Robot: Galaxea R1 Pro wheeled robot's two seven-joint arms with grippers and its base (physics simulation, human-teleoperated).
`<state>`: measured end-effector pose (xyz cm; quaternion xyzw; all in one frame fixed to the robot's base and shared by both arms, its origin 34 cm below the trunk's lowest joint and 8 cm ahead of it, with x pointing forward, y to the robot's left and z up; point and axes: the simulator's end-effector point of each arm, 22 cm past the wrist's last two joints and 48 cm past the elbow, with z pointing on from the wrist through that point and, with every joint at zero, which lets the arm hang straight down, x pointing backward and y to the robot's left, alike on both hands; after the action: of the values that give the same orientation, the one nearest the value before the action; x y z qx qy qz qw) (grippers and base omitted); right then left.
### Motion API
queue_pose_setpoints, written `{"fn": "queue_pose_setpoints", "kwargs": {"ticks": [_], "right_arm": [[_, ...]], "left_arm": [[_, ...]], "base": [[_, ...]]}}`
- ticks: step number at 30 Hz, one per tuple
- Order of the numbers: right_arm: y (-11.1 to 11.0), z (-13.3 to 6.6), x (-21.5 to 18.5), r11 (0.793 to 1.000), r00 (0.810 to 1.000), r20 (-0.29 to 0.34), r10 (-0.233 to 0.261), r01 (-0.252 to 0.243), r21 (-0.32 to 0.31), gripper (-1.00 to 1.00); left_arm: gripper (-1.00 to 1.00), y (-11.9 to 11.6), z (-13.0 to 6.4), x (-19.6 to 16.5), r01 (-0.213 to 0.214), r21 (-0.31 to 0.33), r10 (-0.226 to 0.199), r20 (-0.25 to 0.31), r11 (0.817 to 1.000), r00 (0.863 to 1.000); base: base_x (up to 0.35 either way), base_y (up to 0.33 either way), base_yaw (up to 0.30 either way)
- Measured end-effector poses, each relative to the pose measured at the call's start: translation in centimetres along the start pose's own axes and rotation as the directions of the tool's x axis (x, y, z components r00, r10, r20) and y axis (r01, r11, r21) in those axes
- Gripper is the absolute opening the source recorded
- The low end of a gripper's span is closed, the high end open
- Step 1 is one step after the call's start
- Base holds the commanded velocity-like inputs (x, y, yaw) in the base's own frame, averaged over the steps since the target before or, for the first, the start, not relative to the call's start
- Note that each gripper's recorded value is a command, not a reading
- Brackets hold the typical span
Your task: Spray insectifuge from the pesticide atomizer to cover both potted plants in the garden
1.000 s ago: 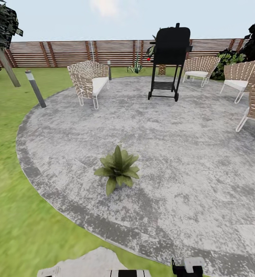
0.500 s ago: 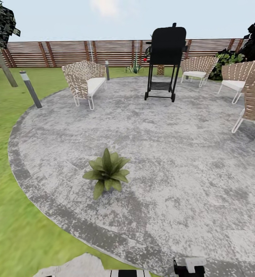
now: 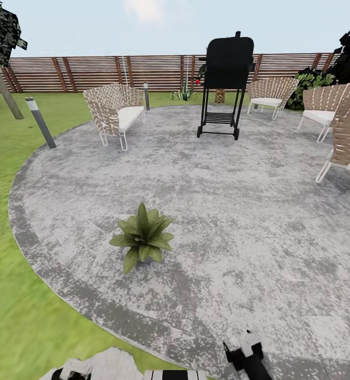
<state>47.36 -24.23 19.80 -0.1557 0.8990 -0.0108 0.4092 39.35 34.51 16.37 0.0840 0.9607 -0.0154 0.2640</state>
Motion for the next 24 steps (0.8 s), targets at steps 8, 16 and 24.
{"fn": "queue_pose_setpoints", "kwargs": {"ticks": [8, 16, 24], "right_arm": [[5.3, 1.6, -7.8, 0.932, 0.993, 0.089, -0.084, 0.110, -0.347, 1.00], [9.9, 0.6, -11.3, 0.723, 0.950, 0.106, -0.293, 0.292, -0.626, 1.00], [13.5, -0.7, -14.8, 0.643, 0.941, 0.182, -0.285, 0.328, -0.692, 1.00]], "left_arm": [[-1.00, -4.5, -0.3, -7.0, -0.273, 0.447, 0.302, 0.006, 0.852, 0.953], [-1.00, -5.4, -2.7, -14.7, -0.416, 0.597, 0.502, 0.025, 0.686, 0.865], [-1.00, -6.1, -3.9, -17.8, -0.467, 0.617, 0.570, 0.036, 0.633, 0.821]], "base": [[0.000, 0.000, 0.000], [0.000, 0.000, 0.000], [0.000, 0.000, 0.000]]}}
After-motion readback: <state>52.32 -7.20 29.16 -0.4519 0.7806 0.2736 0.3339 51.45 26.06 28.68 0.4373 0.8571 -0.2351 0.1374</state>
